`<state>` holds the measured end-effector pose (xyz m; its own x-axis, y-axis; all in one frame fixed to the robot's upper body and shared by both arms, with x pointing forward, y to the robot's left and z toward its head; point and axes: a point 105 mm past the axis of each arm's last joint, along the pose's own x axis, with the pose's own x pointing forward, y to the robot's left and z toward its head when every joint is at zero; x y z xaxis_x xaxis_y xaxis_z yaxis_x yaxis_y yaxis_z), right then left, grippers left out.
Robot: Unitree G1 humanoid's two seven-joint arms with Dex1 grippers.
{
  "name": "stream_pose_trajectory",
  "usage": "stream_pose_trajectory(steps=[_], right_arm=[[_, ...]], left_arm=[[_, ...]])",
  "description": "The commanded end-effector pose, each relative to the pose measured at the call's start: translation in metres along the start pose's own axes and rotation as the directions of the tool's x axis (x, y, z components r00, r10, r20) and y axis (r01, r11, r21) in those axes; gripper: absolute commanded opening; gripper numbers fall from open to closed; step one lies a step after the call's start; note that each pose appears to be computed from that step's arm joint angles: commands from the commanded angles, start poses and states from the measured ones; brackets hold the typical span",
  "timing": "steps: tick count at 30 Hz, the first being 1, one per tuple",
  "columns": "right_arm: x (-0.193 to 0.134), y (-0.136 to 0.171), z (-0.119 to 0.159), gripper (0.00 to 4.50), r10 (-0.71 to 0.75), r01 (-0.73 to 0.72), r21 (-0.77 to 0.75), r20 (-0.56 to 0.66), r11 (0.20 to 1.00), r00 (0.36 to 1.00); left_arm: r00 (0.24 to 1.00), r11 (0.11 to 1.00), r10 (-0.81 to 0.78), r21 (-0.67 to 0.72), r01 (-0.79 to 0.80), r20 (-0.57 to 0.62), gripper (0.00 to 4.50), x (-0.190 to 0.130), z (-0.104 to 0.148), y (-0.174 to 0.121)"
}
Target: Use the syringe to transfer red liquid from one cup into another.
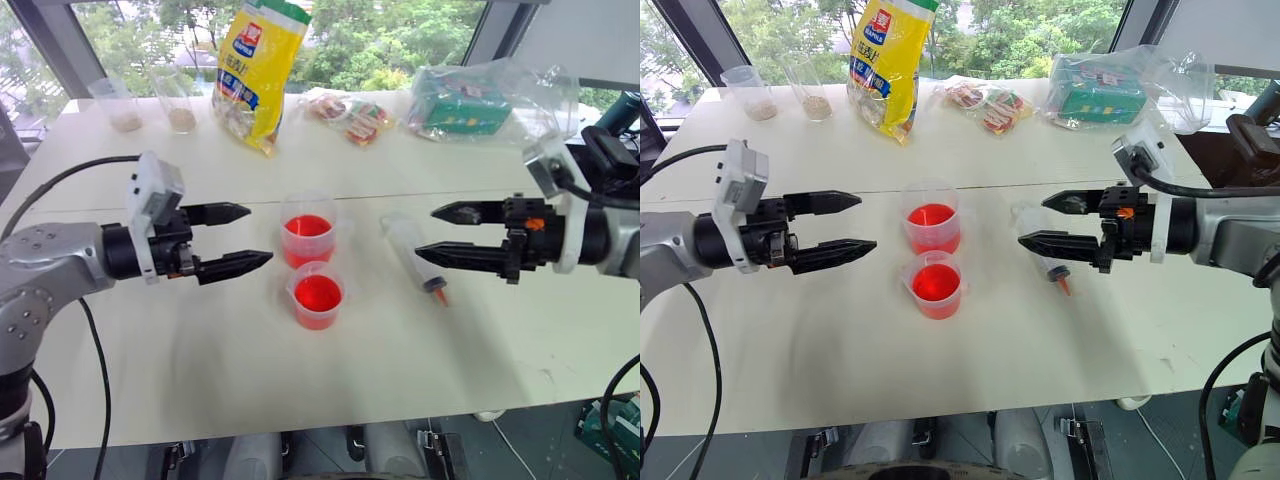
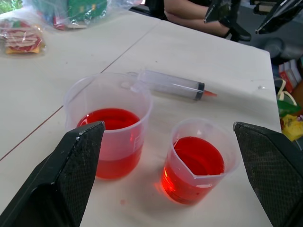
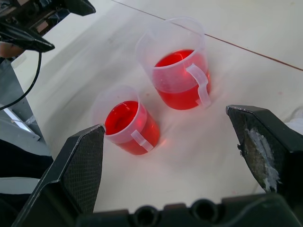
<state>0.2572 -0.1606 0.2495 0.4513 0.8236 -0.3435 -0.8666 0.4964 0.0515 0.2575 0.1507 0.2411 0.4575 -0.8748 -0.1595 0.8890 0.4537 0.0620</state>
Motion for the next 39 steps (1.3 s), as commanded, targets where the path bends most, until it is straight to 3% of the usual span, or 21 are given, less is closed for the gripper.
stream_pose_trajectory(steps=[1, 14, 18, 25, 29, 39], right_arm=[[-0.006, 0.001, 0.008, 4.47, -0.010, 0.011, -0.041, 0.008, 0.999, 1.000], [-0.013, -0.013, 0.003, 4.47, -0.086, 0.085, -0.013, -0.023, 0.996, 0.996], [-0.015, -0.030, -0.007, 4.47, -0.165, 0.167, 0.012, -0.100, 0.986, 0.981], [-0.011, -0.070, -0.025, 4.47, -0.317, 0.352, 0.069, -0.299, 0.934, 0.900], [-0.001, -0.089, -0.040, 4.47, -0.344, 0.409, 0.098, -0.386, 0.907, 0.856], [0.054, -0.122, -0.056, 4.47, -0.317, 0.409, 0.123, -0.448, 0.904, 0.836]], left_arm=[[0.999, 0.999, 0.005, 0.038, -0.007, 0.034, 4.50, -0.002, 0.013, -0.002], [0.997, 0.999, -0.031, 0.045, 0.028, 0.070, 4.50, 0.008, 0.014, -0.005], [0.996, 0.998, -0.035, 0.046, 0.031, 0.080, 4.50, 0.014, 0.012, -0.007], [0.992, 0.997, -0.067, 0.036, 0.064, 0.106, 4.50, 0.025, 0.007, -0.009], [0.990, 0.996, -0.081, 0.041, 0.077, 0.113, 4.50, 0.032, 0.004, -0.005], [0.988, 0.994, -0.087, 0.077, 0.078, 0.126, 4.50, 0.037, 0.006, -0.004]])
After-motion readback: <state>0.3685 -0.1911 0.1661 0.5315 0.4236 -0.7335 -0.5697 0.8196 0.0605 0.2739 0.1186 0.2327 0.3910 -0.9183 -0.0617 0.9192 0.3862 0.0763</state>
